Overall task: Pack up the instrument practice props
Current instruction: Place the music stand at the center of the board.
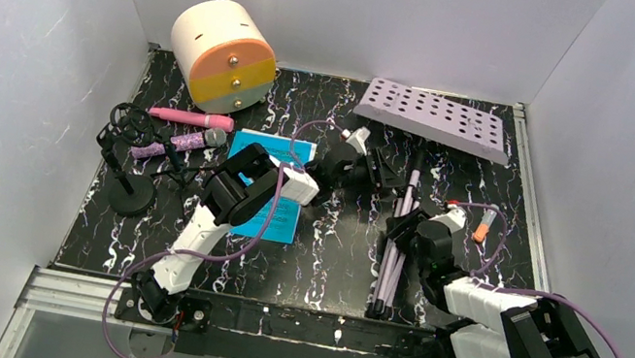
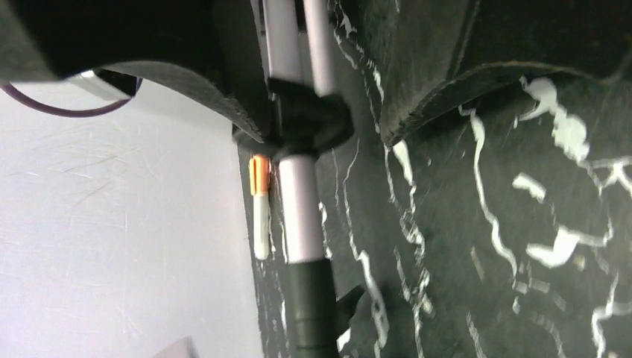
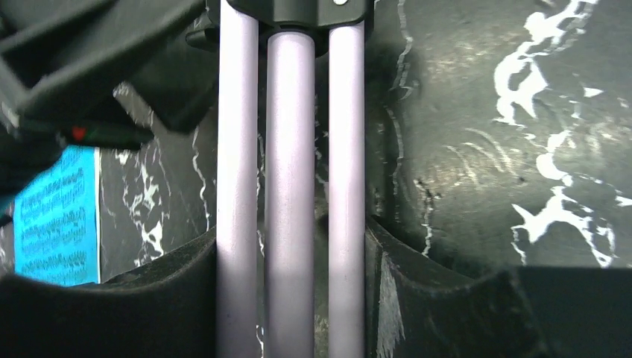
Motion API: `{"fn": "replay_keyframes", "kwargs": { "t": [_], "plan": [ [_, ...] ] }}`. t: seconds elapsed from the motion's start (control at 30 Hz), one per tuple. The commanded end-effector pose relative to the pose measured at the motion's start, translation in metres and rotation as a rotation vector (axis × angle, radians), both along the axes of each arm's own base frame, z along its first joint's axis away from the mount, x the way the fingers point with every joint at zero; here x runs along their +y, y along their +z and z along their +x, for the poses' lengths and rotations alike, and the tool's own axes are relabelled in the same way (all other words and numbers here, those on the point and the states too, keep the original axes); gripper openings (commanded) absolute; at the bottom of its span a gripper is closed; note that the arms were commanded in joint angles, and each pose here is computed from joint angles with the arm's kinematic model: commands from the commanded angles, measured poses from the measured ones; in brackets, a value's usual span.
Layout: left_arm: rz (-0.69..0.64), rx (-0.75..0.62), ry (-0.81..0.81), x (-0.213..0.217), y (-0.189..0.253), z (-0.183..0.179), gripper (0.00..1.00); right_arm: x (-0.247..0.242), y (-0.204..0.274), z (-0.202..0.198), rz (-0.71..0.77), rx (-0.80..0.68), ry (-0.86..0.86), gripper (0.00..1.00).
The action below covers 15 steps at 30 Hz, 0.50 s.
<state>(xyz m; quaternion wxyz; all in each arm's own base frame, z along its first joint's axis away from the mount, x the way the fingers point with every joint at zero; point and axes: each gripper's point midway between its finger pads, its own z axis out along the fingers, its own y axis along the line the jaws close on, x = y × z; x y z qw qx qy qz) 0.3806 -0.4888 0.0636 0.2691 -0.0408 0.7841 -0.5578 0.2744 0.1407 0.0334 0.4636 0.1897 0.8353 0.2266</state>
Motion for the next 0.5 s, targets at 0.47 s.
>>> {"fn": "replay_keyframes", "kwargs": {
  "t": [0.47],
  "plan": [
    [0.003, -0.057, 0.052, 0.069, 0.055, -0.025, 0.98, -0.044, 0.009, 0.017, -0.072, -0.038, -0.233, 0.37]
  ]
}}
